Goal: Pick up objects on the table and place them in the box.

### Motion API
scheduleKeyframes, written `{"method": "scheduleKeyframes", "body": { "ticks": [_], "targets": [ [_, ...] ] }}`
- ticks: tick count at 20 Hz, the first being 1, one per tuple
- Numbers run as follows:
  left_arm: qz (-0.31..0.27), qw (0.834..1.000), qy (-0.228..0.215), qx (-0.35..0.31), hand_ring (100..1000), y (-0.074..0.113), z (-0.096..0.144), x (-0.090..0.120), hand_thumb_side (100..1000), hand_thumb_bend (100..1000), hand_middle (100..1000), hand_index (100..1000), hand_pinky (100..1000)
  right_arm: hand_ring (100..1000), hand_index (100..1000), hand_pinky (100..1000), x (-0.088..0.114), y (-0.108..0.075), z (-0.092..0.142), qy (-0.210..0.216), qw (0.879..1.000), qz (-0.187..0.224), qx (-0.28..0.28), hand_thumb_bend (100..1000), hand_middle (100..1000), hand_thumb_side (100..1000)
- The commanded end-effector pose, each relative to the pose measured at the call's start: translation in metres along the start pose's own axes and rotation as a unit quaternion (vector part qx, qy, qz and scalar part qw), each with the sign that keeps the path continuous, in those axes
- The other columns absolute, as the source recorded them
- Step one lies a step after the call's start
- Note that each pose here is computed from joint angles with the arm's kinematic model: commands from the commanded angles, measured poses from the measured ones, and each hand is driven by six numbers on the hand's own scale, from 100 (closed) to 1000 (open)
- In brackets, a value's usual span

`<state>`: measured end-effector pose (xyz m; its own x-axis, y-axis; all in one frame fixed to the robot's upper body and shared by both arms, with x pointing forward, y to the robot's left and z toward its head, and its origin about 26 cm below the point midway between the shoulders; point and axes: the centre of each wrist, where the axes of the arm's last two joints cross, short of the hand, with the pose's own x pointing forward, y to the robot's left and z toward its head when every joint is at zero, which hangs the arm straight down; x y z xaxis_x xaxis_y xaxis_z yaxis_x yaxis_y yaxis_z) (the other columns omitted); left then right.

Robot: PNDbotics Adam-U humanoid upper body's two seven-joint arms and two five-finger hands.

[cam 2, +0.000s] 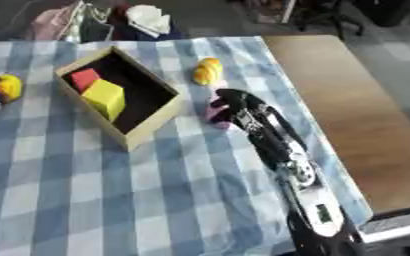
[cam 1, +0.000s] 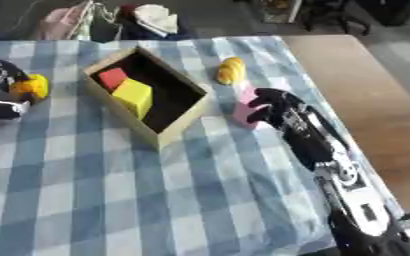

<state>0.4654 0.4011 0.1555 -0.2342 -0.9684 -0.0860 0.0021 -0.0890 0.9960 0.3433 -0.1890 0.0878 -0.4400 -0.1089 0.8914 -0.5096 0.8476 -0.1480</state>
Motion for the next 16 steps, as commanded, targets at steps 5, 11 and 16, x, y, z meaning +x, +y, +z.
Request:
{"method": "scheduleKeyframes", "body": {
  "ticks": [5, 11, 16],
  "targets": [
    [-0.003, 0.993, -0.025, 0.115, 356, 0.036, 0.001, -0.004, 218, 100, 336, 486, 603, 625, 819, 769, 0.007, -0.003, -0.003, -0.012, 1.0, 0.007, -0.002, 100, 678, 694],
    [0.004, 0.981, -0.076, 0.177, 353, 0.075, 0.0, 0.003, 189, 100, 333, 478, 606, 625, 819, 769, 0.006, -0.005, -0.002, -0.009, 1.0, 0.009, -0.003, 100, 678, 695],
    [0.036, 0.97, -0.144, 0.192, 355, 0.093, -0.012, 0.033, 183, 100, 334, 480, 610, 625, 819, 769, 0.006, -0.003, -0.002, -0.01, 1.0, 0.007, 0.0, 100, 678, 695]
  ]
}}
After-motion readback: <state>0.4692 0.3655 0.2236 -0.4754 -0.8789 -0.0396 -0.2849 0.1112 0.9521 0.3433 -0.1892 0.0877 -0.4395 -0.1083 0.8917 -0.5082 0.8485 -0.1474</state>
